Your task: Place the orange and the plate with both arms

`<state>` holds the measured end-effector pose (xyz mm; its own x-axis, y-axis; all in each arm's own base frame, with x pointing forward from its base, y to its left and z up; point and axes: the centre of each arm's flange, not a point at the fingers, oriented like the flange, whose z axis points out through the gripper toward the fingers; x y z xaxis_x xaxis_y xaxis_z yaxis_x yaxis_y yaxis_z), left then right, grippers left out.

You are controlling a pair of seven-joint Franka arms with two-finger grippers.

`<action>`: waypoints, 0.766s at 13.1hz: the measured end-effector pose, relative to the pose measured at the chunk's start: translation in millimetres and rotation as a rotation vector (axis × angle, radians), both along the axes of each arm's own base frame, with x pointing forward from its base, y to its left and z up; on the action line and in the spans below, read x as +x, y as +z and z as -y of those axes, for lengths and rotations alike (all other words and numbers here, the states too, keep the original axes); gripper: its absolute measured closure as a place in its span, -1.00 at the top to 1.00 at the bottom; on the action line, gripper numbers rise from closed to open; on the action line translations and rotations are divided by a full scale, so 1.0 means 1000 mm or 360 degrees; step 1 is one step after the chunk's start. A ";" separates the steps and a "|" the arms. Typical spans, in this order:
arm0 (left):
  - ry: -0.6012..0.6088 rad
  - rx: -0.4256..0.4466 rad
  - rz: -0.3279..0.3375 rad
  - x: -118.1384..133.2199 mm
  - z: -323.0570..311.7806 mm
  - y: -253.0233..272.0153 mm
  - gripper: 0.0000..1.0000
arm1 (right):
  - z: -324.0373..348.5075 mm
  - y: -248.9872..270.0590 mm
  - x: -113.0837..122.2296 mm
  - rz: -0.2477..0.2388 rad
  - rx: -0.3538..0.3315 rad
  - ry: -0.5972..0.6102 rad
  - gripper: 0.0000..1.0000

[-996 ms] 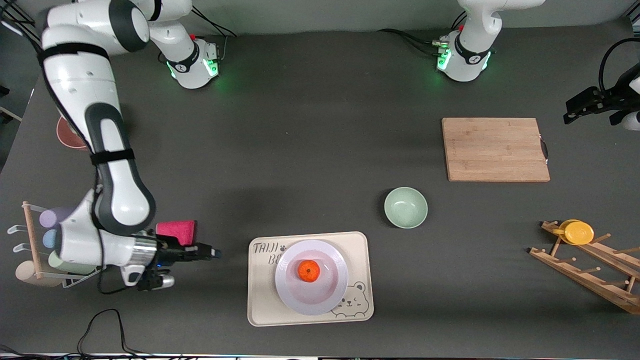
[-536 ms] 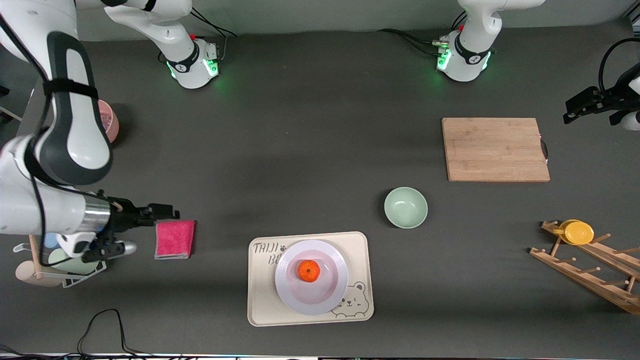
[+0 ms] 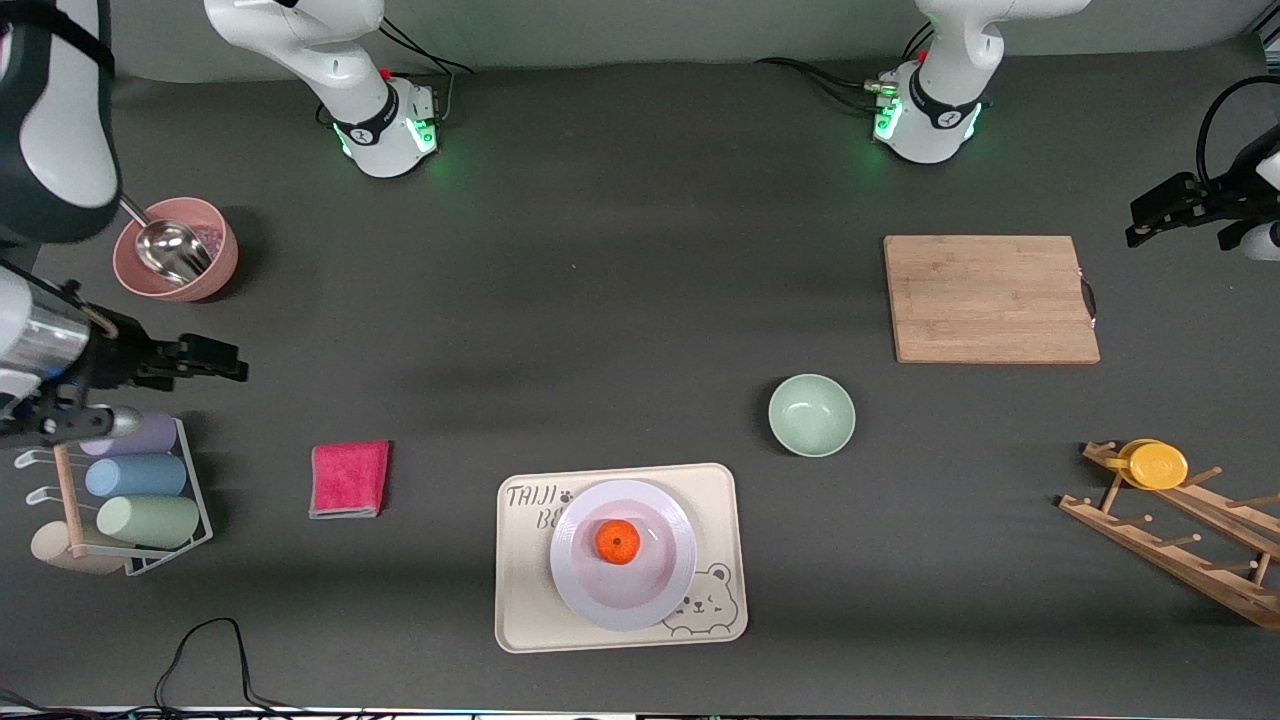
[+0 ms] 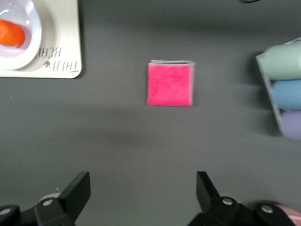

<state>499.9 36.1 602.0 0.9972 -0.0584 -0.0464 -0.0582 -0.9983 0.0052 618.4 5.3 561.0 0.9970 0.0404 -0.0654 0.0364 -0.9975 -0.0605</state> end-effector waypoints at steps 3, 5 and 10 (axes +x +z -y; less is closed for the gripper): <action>-0.0001 0.0000 -0.0001 0.000 0.000 0.000 1.00 | 0.021 0.022 -0.027 0.0030 -0.0011 -0.0078 1.00; -0.0001 0.0000 -0.0002 0.000 0.000 -0.001 1.00 | 0.033 0.033 -0.041 0.0053 -0.0024 -0.0106 1.00; -0.0001 0.0000 -0.0017 0.001 0.000 -0.005 1.00 | 0.043 0.040 -0.051 0.0063 -0.0122 -0.0110 1.00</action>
<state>500.7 35.9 597.0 0.9966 -0.0591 -0.0568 -0.0589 -0.9982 0.0057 567.6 -37.5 601.1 0.9992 -0.0320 -0.0259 -0.0316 -0.9994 0.0161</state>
